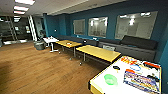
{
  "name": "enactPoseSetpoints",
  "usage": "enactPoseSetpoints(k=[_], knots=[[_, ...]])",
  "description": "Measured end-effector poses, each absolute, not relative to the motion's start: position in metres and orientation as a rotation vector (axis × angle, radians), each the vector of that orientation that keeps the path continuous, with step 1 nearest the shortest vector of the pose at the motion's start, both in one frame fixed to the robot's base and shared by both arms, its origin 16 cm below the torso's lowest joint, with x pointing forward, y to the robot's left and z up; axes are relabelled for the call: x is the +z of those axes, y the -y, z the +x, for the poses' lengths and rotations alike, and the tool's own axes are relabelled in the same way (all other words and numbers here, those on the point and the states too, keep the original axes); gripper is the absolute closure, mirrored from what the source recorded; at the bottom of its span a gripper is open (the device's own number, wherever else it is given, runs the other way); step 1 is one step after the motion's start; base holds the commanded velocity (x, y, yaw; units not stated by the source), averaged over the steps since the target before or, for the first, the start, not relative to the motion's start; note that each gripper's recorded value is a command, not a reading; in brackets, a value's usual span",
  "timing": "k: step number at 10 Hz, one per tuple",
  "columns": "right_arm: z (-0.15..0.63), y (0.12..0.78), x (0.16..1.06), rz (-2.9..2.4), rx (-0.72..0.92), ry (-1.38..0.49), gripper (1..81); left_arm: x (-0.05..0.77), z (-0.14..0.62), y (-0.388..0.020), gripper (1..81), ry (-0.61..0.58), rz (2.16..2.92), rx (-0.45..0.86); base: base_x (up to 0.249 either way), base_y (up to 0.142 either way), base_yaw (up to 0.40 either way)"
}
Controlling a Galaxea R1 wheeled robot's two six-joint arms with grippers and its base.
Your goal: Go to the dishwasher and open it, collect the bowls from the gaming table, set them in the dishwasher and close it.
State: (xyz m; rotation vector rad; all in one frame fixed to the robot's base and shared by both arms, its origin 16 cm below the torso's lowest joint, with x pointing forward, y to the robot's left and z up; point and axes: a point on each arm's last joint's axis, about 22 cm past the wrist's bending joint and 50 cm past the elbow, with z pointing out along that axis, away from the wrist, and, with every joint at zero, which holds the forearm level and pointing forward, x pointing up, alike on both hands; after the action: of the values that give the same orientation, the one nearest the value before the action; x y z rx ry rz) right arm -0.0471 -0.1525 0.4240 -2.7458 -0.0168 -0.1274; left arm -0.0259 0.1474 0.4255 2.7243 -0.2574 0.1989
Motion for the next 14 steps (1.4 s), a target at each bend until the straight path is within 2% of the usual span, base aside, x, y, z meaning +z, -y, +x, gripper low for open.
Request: enactPoseSetpoints(k=[14], knots=[[-0.049, 0.153, 0.424, -2.747, -0.127, 0.015, 1.0, 0.425, -0.028, -0.152, 1.0, 0.293, 2.729, 0.187, 0.0, 0.0, -0.388]])
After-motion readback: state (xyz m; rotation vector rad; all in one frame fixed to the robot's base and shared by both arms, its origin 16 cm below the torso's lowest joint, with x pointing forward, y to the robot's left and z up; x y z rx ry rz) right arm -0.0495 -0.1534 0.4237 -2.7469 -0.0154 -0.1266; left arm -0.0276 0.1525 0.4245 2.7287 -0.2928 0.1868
